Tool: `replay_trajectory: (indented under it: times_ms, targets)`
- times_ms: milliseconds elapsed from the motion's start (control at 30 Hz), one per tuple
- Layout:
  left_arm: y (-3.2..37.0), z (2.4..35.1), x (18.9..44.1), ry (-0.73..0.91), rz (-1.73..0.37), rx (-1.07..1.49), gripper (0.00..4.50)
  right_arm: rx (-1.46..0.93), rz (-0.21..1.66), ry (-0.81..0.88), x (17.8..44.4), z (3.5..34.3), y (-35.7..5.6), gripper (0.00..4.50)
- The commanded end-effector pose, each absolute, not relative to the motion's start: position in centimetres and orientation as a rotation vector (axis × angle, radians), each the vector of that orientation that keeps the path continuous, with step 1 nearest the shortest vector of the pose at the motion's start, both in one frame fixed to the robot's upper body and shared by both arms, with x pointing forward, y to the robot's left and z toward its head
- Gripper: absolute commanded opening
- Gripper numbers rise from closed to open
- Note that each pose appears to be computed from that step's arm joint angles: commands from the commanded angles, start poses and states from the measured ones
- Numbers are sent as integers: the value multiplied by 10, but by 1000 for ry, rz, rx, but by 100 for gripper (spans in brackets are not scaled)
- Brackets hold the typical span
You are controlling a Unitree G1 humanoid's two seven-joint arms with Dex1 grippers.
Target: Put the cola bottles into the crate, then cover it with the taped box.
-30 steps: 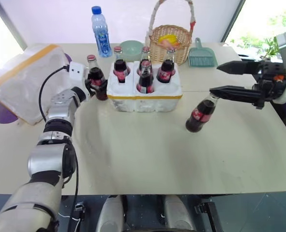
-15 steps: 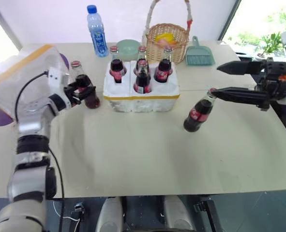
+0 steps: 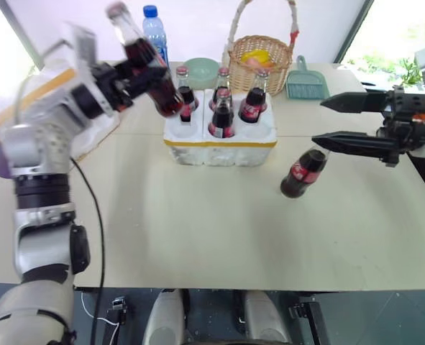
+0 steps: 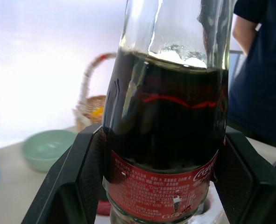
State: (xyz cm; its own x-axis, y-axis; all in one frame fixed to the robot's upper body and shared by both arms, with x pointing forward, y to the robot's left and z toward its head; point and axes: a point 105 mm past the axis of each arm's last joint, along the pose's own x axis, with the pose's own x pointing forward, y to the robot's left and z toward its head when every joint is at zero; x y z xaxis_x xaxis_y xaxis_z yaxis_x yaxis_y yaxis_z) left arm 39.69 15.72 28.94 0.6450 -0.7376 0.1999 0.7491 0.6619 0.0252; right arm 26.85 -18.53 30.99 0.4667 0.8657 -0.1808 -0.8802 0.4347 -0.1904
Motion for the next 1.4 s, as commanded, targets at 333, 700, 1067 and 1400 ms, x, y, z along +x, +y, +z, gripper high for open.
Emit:
replay_trajectory:
  times_ms: [333, 700, 1067, 1400]
  targets:
    - [132, 259, 418, -156, -848, 80, 261, -287, 1018, 23, 265, 312, -191, 450]
    - [128, 215, 428, -31, -810, 116, 402, -280, 983, 28, 272, 307, -193, 450]
    - [155, 265, 404, -176, -843, -7, 448, -295, 842, 31, 273, 306, -225, 450]
    - [147, 308, 297, -112, -1324, -14, 448, -195, 742, 177, 229, 258, -259, 450]
